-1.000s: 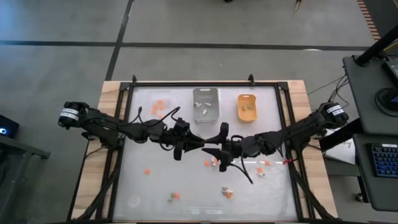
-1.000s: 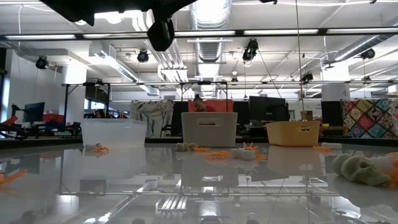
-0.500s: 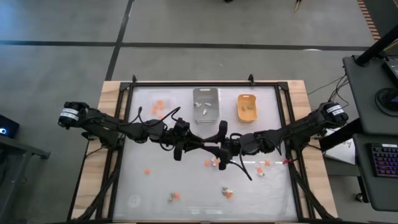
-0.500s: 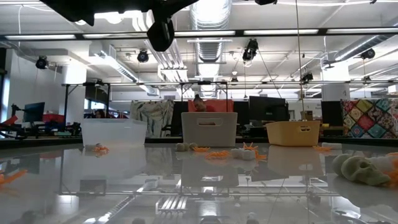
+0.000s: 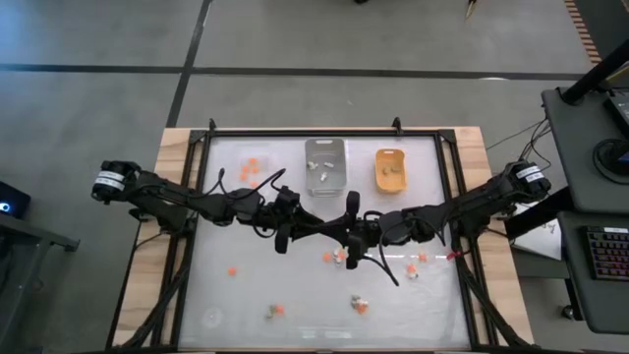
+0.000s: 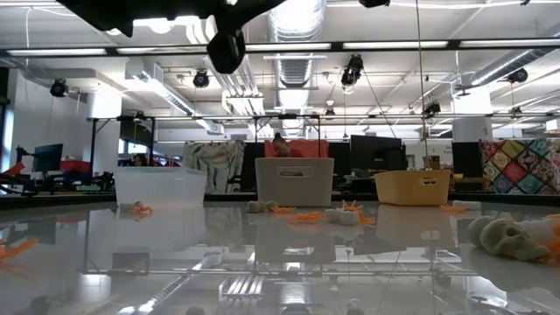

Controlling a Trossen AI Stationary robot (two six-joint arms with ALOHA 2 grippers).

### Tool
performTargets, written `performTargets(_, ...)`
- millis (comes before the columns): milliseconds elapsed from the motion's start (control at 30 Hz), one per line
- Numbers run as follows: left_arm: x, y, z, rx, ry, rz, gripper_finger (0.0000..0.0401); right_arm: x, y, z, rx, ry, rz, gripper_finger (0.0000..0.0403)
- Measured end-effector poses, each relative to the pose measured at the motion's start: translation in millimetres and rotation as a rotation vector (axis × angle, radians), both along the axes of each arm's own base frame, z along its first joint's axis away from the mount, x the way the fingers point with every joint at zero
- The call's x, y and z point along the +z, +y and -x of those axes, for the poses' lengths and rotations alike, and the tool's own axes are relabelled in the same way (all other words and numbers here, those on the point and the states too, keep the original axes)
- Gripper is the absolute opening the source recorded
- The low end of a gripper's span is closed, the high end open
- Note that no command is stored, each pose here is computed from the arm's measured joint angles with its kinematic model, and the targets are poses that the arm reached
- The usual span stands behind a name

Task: Sort Halloween decoration
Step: Put the cream white skull toy into the yellow bin

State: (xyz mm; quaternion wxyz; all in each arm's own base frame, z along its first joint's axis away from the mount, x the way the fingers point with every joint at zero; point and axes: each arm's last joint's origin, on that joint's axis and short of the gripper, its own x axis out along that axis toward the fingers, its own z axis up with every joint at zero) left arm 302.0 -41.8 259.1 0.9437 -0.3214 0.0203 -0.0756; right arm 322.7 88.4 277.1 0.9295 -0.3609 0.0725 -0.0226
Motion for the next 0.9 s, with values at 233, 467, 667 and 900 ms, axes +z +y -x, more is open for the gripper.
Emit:
performTargets(233, 1, 3, 0, -0.033, -0.001, -0.001, 0.0176, 1, -1, 1, -0.031, -0.009, -0.044, 0.0022)
performTargets(467, 0, 19, 7, 0.010, 0.097, -0.067, 0.0202, 10, -15, 6, -0.283, -0.066, -0.147, 0.0022)
performTargets(667, 1, 30, 17, 0.043, 0.178, -0.143, 0.0203, 9, -61, 19, -0.686, -0.105, -0.381, 0.0022)
performTargets(900, 1, 32, 21, 0.070, 0.218, -0.167, 0.0204, -34, -152, 56, -1.223, 0.051, -0.808, 0.0022)
